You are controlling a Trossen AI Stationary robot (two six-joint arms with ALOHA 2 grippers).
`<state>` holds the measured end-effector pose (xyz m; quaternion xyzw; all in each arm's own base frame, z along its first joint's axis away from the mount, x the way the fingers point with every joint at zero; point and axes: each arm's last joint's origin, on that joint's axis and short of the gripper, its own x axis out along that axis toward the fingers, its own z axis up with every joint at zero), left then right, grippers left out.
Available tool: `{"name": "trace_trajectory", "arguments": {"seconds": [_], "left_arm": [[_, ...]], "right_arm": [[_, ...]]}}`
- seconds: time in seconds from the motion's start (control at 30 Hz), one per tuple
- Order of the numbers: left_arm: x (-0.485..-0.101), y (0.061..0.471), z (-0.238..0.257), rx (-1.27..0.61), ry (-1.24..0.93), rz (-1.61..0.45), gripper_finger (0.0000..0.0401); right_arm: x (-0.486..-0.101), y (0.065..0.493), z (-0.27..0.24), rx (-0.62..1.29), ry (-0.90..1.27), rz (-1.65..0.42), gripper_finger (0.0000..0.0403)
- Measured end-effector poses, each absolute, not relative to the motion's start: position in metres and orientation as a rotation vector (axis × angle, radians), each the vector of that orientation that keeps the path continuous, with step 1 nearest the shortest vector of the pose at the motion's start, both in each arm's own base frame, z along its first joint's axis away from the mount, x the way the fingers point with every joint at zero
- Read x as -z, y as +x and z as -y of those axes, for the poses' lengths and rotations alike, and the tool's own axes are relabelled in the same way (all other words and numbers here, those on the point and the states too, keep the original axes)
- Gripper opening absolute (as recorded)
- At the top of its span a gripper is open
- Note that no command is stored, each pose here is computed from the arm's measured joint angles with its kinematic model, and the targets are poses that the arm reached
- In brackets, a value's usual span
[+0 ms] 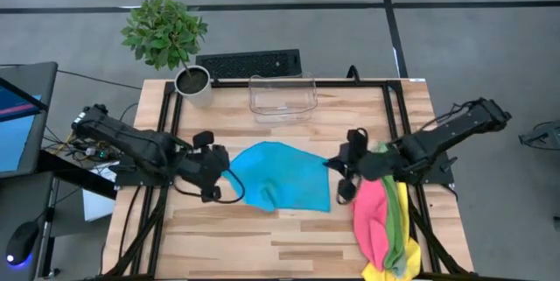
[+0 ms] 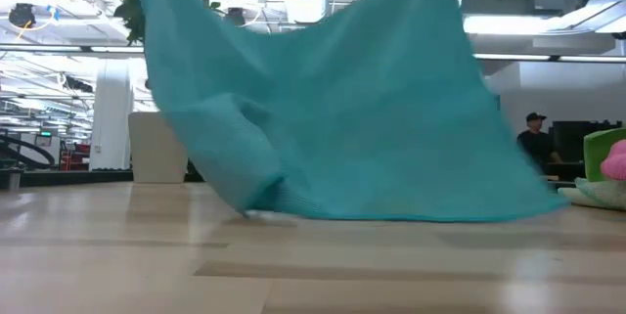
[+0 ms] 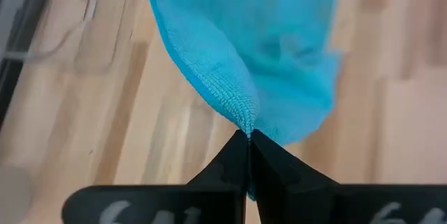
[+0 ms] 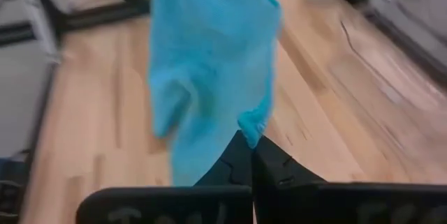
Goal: Fold microfiber towels
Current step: Fold the blue microfiber towel
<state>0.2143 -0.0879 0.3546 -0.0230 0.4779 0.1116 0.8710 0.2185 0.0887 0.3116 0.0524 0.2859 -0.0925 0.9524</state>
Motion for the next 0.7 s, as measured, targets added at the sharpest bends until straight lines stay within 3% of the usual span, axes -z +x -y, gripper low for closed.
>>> {"name": "trace_trajectory", "arguments": {"seconds": [0.2,0.37,0.53,0.7], "left_arm": [[-0.401,0.203,0.107,-0.108,-0.153,-0.856,0.0000],[-0.419,0.194,0.118,-0.056,-0.185,-0.792,0.0000],[-0.410,0.193,0.111,-0.189,-0.169,-0.812,0.0000],[-0.375,0.204,0.093,-0.327,-0.129,-0.927,0.0000]], "right_arm": [[-0.342,0.207,-0.115,0.101,0.066,-0.481,0.0010],[-0.346,0.197,-0.128,0.113,0.038,-0.446,0.0010],[-0.336,0.194,-0.122,0.207,0.090,-0.503,0.0010],[-0.307,0.200,-0.105,0.326,0.128,-0.574,0.0010]]}}
